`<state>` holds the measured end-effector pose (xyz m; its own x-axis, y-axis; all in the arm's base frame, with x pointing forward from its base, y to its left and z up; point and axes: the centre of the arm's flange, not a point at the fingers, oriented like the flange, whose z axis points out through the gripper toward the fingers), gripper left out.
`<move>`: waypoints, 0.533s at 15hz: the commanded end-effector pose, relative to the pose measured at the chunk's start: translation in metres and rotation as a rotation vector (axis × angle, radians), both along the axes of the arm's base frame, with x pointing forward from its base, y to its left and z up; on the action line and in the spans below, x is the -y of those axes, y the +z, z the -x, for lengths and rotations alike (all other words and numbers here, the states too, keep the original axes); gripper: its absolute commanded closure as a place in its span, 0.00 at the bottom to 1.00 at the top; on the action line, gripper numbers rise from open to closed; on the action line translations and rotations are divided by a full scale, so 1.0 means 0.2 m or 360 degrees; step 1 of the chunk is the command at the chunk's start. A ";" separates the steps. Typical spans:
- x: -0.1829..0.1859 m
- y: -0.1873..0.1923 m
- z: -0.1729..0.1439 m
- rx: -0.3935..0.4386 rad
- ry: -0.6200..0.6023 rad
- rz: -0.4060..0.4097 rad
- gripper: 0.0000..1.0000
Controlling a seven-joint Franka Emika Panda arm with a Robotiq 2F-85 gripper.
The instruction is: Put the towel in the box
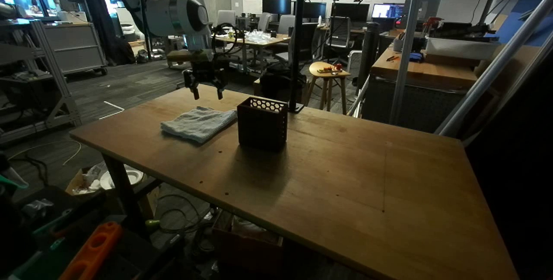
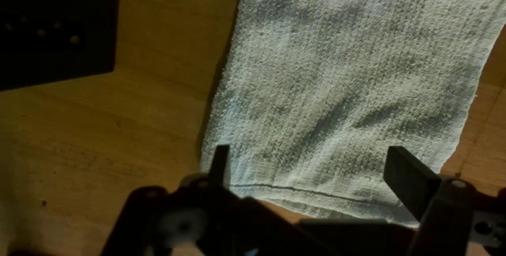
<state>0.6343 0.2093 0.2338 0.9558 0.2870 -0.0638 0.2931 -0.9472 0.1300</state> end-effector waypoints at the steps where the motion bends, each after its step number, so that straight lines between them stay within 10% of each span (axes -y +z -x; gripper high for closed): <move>1: -0.11 -0.12 -0.07 0.0013 0.0065 -0.0049 0.00; 8: -0.22 -0.36 0.00 -0.0046 0.0177 -0.0081 0.00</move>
